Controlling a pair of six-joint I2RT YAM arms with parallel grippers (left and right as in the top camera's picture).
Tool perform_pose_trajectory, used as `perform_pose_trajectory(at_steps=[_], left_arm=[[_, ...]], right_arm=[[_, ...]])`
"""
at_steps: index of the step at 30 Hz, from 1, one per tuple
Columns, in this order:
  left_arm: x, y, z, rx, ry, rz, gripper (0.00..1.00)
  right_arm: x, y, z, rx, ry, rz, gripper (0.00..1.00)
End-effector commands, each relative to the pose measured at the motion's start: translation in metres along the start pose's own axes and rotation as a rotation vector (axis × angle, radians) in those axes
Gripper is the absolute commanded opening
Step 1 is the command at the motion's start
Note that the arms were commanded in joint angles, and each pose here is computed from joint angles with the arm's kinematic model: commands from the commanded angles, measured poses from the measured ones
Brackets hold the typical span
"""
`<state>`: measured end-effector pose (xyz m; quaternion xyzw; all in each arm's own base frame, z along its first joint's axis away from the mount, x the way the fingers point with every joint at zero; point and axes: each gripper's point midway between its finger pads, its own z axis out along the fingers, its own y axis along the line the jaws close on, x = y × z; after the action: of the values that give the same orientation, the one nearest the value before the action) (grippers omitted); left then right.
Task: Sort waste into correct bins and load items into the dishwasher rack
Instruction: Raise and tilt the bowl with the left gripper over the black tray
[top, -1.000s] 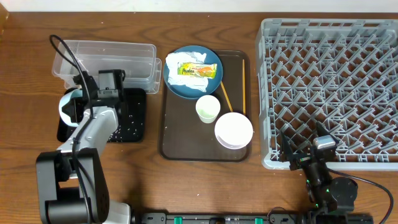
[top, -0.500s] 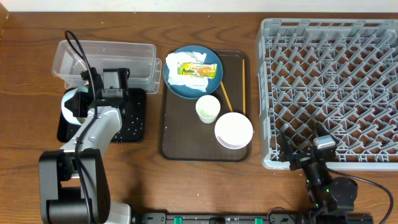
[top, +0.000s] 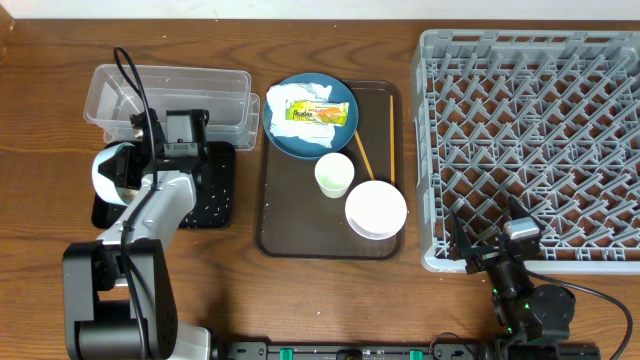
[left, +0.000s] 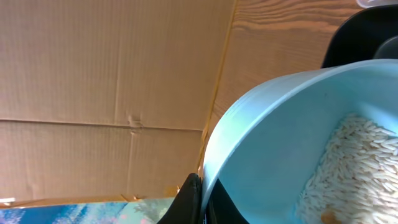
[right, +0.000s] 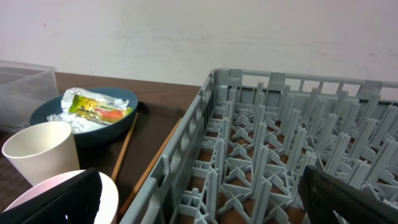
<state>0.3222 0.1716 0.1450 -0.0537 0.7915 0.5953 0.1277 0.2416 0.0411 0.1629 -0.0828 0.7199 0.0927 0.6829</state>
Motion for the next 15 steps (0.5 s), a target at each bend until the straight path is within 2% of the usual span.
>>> perform_pose_trajectory(at_steps=[1,7,15], left_arm=[[-0.004,0.009,-0.009,-0.070,-0.012,-0.011,0.06],[-0.013,0.007,-0.025,-0.081,-0.056,0.002,0.06],[-0.011,0.014,-0.023,-0.117,-0.039,-0.006,0.06]], right_arm=[[0.001,0.003,0.000,-0.015,0.003,-0.004,0.99],[0.001,0.003,0.000,-0.015,0.003,-0.004,0.99],[0.001,0.003,0.000,-0.015,0.003,-0.004,0.99]])
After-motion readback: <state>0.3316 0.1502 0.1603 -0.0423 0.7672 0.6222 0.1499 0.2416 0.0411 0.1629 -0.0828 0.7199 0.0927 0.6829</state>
